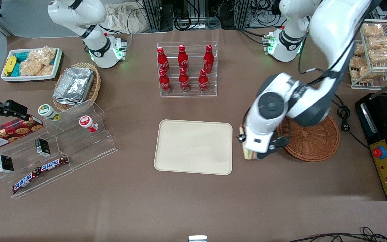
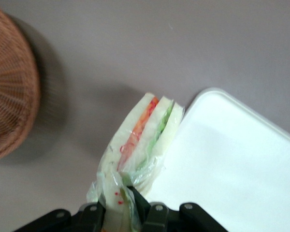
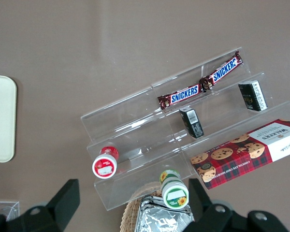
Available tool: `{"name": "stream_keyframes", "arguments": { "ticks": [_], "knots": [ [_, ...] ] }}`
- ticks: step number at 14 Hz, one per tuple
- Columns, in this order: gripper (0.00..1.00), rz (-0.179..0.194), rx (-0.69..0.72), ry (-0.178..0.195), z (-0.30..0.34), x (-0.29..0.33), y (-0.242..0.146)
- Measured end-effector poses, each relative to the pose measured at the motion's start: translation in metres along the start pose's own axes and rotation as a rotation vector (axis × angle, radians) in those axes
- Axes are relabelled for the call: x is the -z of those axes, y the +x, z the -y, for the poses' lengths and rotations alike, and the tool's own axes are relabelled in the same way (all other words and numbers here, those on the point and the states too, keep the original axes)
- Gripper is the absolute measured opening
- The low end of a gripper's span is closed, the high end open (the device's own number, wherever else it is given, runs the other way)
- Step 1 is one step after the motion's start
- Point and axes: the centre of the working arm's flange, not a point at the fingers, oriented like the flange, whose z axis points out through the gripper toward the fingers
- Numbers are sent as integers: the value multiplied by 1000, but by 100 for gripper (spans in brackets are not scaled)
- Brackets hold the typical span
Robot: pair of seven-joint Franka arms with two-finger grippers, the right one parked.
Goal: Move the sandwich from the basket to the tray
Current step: 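Lift the sandwich and carry it with the left gripper over the beige tray, then lower the sandwich onto the tray and open the left gripper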
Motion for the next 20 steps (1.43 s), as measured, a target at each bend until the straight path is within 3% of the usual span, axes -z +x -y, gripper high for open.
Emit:
{"name": "stream_keyframes", "arguments": {
  "ticks": [1, 4, 10, 15, 18, 19, 20],
  "knots": [
    [19, 4, -37, -4, -20, -22, -9],
    [19, 18, -86, -62, -52, -67, -21],
    [17, 44, -130, -35, -66, -109, -38],
    [61, 31, -122, -52, -67, -98, -30],
    [92, -3, -99, -81, -63, -72, -14],
    [99, -20, -89, -86, -59, -58, -8],
    [100, -34, -77, -76, -52, -44, -1]
  ]
}}
